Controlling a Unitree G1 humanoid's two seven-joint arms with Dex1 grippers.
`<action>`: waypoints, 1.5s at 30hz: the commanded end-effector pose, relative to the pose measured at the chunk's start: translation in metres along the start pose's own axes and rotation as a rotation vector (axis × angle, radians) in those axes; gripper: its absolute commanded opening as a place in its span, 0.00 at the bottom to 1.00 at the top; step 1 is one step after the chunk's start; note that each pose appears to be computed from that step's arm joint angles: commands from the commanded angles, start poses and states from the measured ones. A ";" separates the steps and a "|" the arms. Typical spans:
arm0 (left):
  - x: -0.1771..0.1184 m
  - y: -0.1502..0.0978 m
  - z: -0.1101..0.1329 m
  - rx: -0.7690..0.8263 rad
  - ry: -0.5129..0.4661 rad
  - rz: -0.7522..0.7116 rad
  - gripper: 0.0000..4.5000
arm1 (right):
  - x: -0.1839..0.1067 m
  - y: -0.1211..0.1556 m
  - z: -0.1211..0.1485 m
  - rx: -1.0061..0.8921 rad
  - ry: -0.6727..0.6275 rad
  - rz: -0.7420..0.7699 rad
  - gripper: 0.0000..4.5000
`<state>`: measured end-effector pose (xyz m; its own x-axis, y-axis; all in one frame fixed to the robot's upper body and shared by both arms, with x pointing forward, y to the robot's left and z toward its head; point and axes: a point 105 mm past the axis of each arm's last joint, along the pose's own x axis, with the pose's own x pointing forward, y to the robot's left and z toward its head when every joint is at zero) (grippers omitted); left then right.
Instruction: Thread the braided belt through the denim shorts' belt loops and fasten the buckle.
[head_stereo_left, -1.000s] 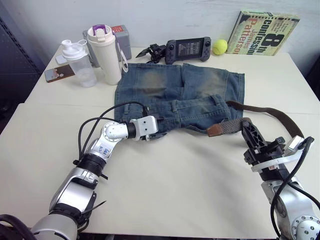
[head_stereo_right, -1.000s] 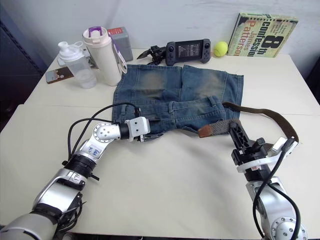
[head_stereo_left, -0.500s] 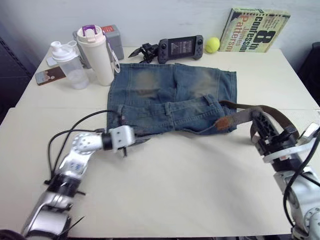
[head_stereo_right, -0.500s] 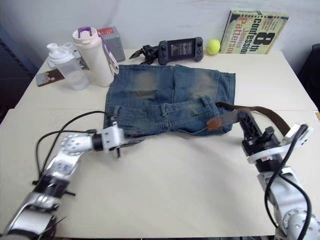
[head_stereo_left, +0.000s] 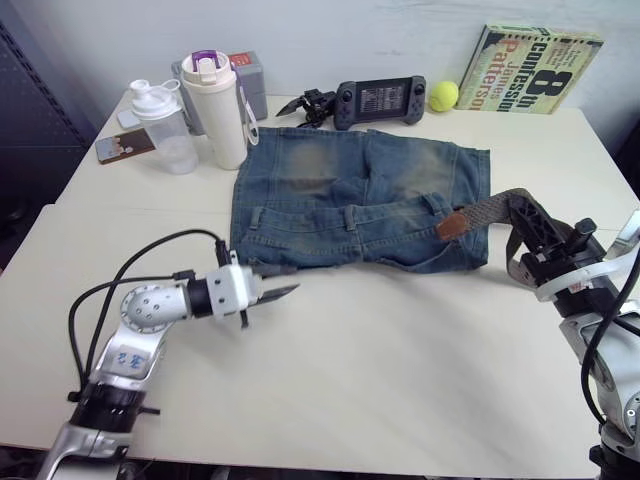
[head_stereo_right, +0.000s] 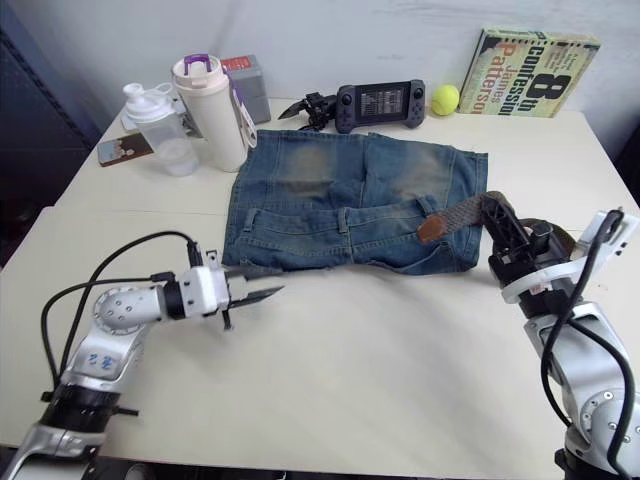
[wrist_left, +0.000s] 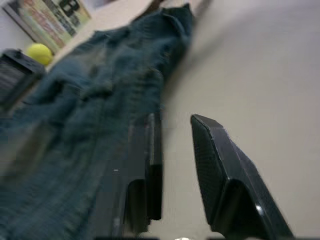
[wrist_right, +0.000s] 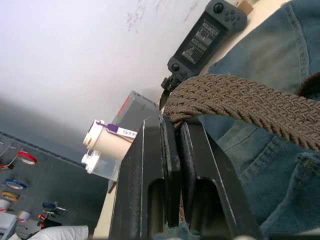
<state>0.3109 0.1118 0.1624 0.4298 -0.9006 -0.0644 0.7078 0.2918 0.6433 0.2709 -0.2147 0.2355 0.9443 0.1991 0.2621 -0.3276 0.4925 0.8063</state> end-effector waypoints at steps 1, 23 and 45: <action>0.014 0.013 0.000 0.000 -0.014 0.015 0.75 | -0.002 0.008 0.000 0.009 -0.010 0.030 0.00; 0.062 0.017 -0.035 0.216 0.159 -0.112 0.23 | -0.002 0.001 -0.002 0.043 -0.034 0.029 0.00; -0.055 -0.039 0.012 0.024 0.090 -0.220 0.00 | -0.003 0.003 0.011 -0.050 -0.036 0.002 0.00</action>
<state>0.2731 0.1406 0.1475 0.3487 -0.9036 -0.2488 0.7792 0.1320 0.6127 0.2683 -0.2280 0.2360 0.9502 0.1397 0.2786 -0.3102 0.5109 0.8017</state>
